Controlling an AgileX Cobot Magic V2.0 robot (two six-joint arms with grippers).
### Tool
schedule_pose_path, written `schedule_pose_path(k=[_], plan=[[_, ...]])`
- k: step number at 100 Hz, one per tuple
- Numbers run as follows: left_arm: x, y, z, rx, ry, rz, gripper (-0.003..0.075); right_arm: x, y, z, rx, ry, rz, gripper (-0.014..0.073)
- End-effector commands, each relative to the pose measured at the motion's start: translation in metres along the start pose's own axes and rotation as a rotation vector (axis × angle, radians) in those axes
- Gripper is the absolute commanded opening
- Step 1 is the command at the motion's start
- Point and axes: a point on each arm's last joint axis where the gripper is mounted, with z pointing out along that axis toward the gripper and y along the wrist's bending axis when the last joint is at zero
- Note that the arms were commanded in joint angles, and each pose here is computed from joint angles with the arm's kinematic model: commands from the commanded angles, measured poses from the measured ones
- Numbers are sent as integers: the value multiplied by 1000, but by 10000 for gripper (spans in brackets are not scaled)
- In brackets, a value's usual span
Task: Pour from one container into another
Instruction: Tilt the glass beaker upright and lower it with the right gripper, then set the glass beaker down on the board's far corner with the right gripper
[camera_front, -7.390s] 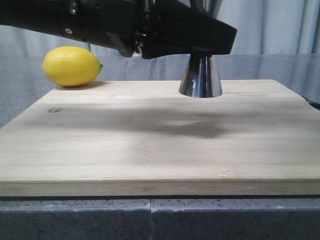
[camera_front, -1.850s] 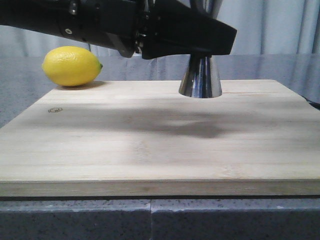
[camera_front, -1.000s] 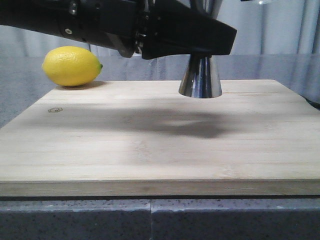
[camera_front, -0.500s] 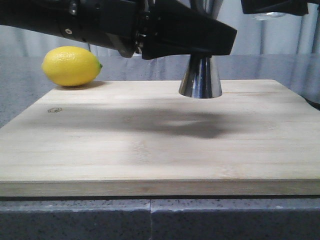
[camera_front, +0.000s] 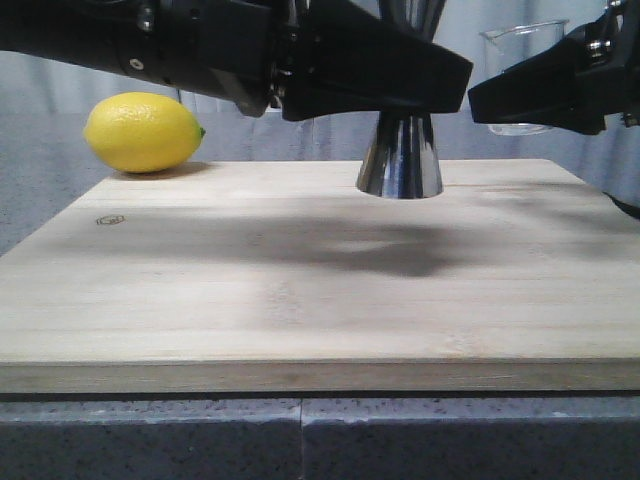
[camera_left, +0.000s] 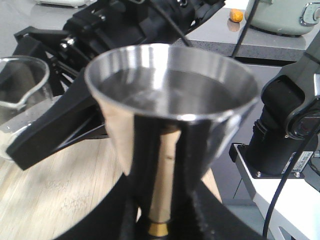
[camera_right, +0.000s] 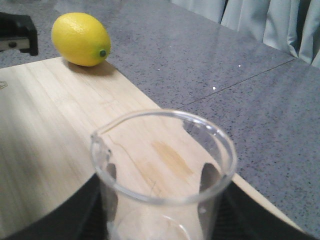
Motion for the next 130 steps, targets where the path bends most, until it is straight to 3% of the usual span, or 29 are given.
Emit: schedule_pose_path(k=[1,130], plan=[[-33,-12,-6,53,-133,47,-19,-14,-6,0,29,-112,-12,132],[-32,-9,-9,32,-128,45,-19,47,-27,36,78,-175,38,132]])
